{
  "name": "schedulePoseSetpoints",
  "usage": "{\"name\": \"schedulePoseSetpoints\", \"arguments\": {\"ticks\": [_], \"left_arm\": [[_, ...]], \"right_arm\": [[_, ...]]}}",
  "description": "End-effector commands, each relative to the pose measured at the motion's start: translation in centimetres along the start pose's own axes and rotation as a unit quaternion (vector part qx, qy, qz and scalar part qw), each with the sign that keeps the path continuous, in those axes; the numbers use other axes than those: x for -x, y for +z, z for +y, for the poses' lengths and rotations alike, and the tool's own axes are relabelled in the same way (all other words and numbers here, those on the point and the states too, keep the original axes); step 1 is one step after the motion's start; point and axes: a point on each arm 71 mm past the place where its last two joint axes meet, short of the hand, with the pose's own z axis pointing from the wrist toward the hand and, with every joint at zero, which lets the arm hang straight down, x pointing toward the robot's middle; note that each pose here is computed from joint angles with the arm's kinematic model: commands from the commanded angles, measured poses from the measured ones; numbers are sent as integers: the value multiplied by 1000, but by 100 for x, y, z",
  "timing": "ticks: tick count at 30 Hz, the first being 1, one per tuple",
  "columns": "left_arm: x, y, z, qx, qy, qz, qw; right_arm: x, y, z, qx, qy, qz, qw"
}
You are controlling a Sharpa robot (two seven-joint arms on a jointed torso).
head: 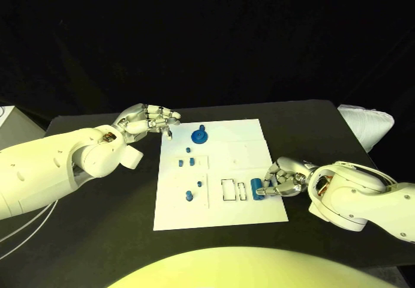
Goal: Assemble the parts on the task board
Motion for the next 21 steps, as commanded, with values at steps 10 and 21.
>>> {"name": "schedulePoseSetpoints", "arguments": {"ticks": [10,21], "left_arm": [[-18,4,-7,-4,-7,5,1000],[-13,5,1,-3,-7,6,1000]], "right_arm": [[-79,105,108,0,-23,-13,1000],[-166,234,134,-12,-34,-5,999]]}}
